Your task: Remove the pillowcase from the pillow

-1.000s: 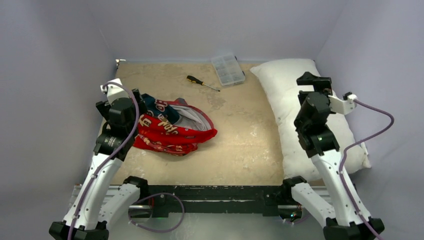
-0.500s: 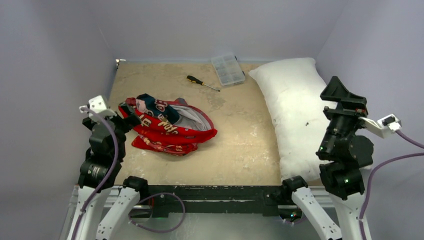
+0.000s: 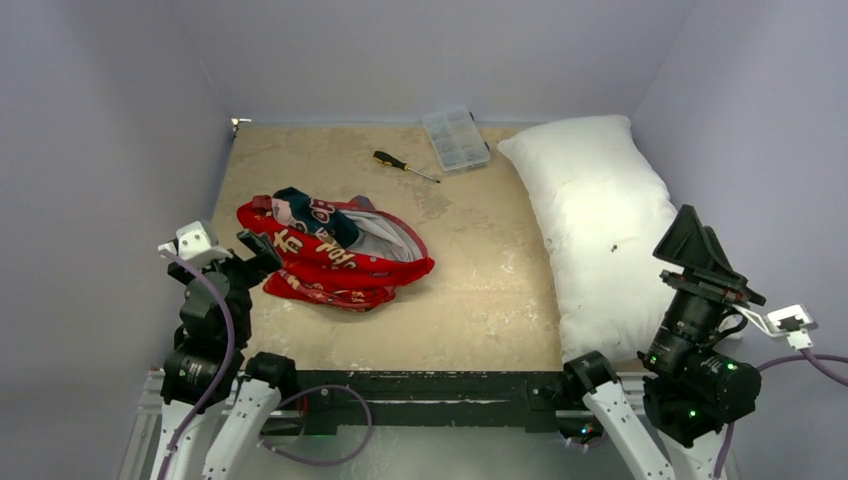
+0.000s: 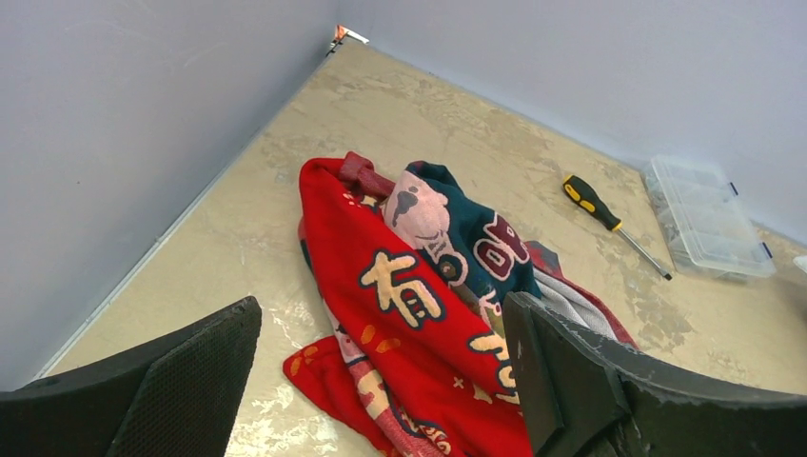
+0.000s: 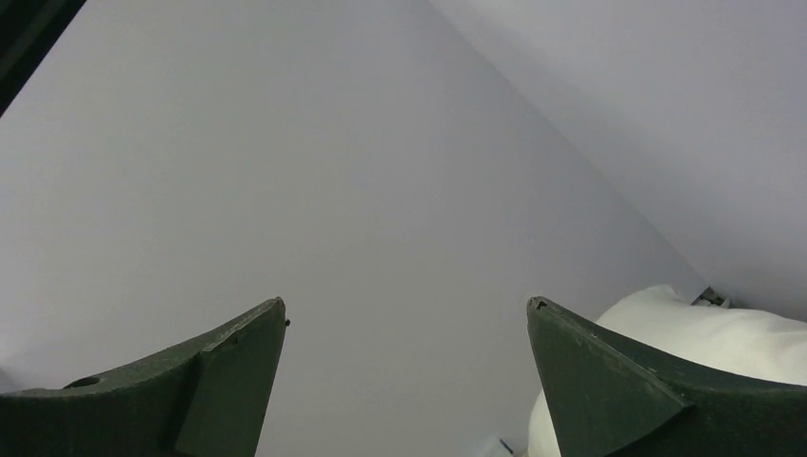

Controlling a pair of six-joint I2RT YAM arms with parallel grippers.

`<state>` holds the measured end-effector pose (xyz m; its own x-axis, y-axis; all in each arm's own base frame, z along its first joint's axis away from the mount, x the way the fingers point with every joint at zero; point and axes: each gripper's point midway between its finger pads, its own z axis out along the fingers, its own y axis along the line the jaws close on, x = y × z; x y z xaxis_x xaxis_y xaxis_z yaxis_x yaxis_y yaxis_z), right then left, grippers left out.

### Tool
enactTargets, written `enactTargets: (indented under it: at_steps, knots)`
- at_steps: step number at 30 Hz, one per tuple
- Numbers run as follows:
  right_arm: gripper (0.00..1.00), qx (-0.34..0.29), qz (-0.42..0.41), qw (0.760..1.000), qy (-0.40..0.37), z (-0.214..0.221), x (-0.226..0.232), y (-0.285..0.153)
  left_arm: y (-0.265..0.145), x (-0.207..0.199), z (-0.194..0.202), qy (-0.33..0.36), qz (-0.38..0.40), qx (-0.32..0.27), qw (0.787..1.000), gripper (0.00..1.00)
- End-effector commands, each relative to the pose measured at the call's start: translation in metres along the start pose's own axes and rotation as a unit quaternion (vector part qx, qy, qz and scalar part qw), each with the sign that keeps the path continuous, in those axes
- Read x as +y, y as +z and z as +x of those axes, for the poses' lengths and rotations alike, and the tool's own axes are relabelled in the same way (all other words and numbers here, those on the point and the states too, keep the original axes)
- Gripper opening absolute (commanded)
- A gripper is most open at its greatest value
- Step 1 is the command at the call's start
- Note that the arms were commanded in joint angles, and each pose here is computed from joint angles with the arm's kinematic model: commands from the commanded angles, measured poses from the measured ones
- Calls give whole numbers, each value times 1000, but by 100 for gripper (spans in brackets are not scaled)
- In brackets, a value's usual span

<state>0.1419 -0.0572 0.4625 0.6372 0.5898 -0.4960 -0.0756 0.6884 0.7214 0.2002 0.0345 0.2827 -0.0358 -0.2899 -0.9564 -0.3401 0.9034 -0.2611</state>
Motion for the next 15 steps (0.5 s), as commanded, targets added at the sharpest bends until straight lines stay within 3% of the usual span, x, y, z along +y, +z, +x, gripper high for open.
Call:
enactTargets:
  at_steps: [1,15]
  knots:
    - [99,-17,-39,999,-2,-8,9,-4,5,1,-1,-4,-10,-2,1000,97]
    - [99,-19,-66,998,9,-12,15,-10,14,6,3,4,-24,6,1000,97]
